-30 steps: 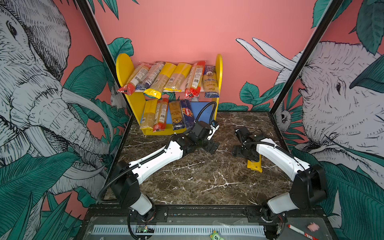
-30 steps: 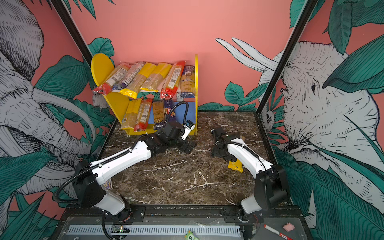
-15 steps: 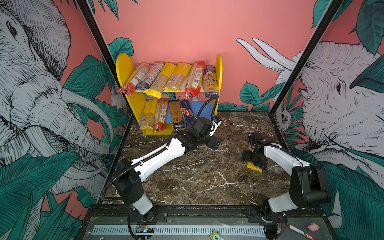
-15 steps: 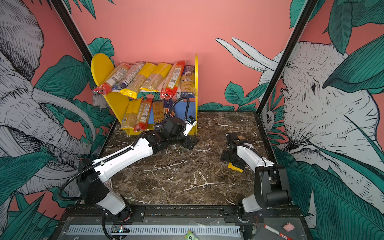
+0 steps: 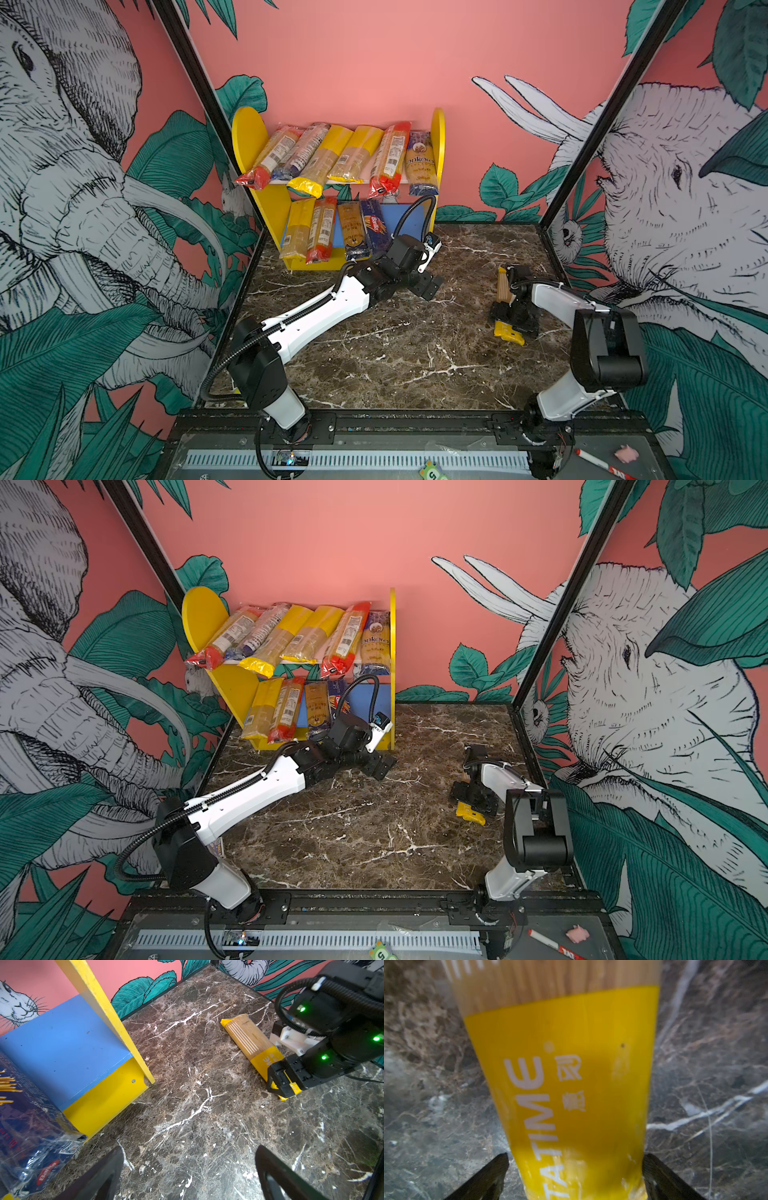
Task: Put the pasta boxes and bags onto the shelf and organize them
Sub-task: 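Lower the right gripper onto the yellow Tatime box and grasp it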
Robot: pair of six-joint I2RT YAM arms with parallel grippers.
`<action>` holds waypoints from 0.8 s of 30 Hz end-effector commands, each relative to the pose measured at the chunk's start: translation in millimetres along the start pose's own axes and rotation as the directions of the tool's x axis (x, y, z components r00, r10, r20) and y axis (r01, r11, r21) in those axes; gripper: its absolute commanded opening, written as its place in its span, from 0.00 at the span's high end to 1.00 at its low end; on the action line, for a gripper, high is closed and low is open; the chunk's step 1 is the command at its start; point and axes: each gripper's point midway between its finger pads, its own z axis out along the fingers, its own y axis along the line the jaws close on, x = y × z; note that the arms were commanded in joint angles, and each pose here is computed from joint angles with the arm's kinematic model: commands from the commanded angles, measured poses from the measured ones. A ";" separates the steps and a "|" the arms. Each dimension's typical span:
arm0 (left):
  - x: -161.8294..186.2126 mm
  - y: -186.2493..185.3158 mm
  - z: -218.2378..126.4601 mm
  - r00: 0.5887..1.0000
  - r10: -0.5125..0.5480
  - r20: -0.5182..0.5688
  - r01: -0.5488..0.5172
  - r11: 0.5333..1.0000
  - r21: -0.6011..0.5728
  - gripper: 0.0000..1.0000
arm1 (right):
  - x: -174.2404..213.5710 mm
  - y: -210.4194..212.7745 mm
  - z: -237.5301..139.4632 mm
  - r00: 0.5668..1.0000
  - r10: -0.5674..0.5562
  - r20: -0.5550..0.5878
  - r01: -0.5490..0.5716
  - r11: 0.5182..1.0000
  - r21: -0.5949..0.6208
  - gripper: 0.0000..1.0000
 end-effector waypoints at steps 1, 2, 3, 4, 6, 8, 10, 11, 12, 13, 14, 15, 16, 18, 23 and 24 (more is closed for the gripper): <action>-10.0 3.3 -19.2 0.999 0.018 0.029 -0.017 1.000 -0.017 0.00 | 3.4 7.3 2.8 0.999 -0.030 -0.036 0.029 0.999 -0.043 0.01; -9.7 3.5 -19.2 0.999 0.018 0.030 -0.017 1.000 -0.019 0.00 | 4.5 8.4 3.8 0.999 -0.030 -0.038 0.028 0.998 -0.051 0.01; -9.3 3.7 -19.6 0.999 0.017 0.031 -0.016 1.000 -0.019 0.00 | 5.5 9.0 4.9 0.999 -0.030 -0.041 0.028 0.998 -0.056 0.01; -9.1 3.9 -20.4 0.999 0.017 0.032 -0.017 1.000 -0.020 0.00 | 6.8 10.1 5.5 0.999 -0.029 -0.044 0.027 0.998 -0.064 0.01; -7.8 4.3 -21.2 0.999 0.015 0.030 -0.014 1.000 -0.021 0.00 | 7.7 10.9 5.5 0.998 -0.029 -0.047 0.026 0.997 -0.070 0.04; -6.4 5.1 -22.1 1.000 0.015 0.027 -0.014 1.000 -0.026 0.00 | 9.9 8.3 8.5 0.998 -0.027 -0.063 0.024 0.998 -0.055 0.13; -6.2 5.9 -23.7 0.999 0.022 0.023 -0.021 0.999 -0.030 0.00 | 13.8 6.5 13.0 0.995 -0.030 -0.092 0.027 0.999 -0.042 0.39; -4.9 7.9 -24.2 0.999 0.033 0.013 -0.032 0.999 -0.041 0.00 | 16.7 8.3 15.3 0.993 -0.034 -0.113 0.028 0.998 -0.052 0.47; -4.7 9.9 -25.5 0.999 0.044 0.006 -0.044 0.998 -0.053 0.00 | 18.7 11.0 17.1 0.991 -0.038 -0.129 0.030 0.997 -0.065 0.54; -3.9 13.4 -26.8 0.998 0.058 -0.003 -0.058 0.996 -0.070 0.00 | 21.0 12.8 18.8 0.989 -0.037 -0.142 0.027 0.997 -0.076 0.64; -3.5 16.2 -28.3 0.997 0.073 -0.010 -0.074 0.994 -0.085 0.00 | 22.2 14.1 19.1 0.989 -0.039 -0.146 0.026 0.996 -0.085 0.73; -3.5 18.4 -30.2 0.996 0.084 -0.014 -0.085 0.992 -0.097 0.01 | 23.5 14.7 19.5 0.988 -0.040 -0.149 0.027 0.996 -0.090 0.84; -1.8 20.9 -31.4 0.995 0.093 -0.022 -0.095 0.990 -0.108 0.00 | 23.9 15.0 18.9 0.988 -0.041 -0.146 0.027 0.995 -0.094 0.98; -1.3 25.3 -35.3 0.995 0.094 -0.023 -0.096 0.987 -0.125 0.01 | 25.8 16.1 16.8 0.989 -0.049 -0.143 0.033 0.994 -0.107 1.00; 5.5 35.6 -40.4 0.997 0.072 -0.023 -0.074 0.985 -0.156 0.00 | 27.0 24.0 -0.2 0.988 -0.076 -0.134 0.055 0.986 -0.159 1.00; 6.7 38.0 -41.9 0.998 0.061 -0.021 -0.064 0.984 -0.164 0.00 | 26.0 25.2 -6.1 0.989 -0.079 -0.121 0.059 0.984 -0.166 1.00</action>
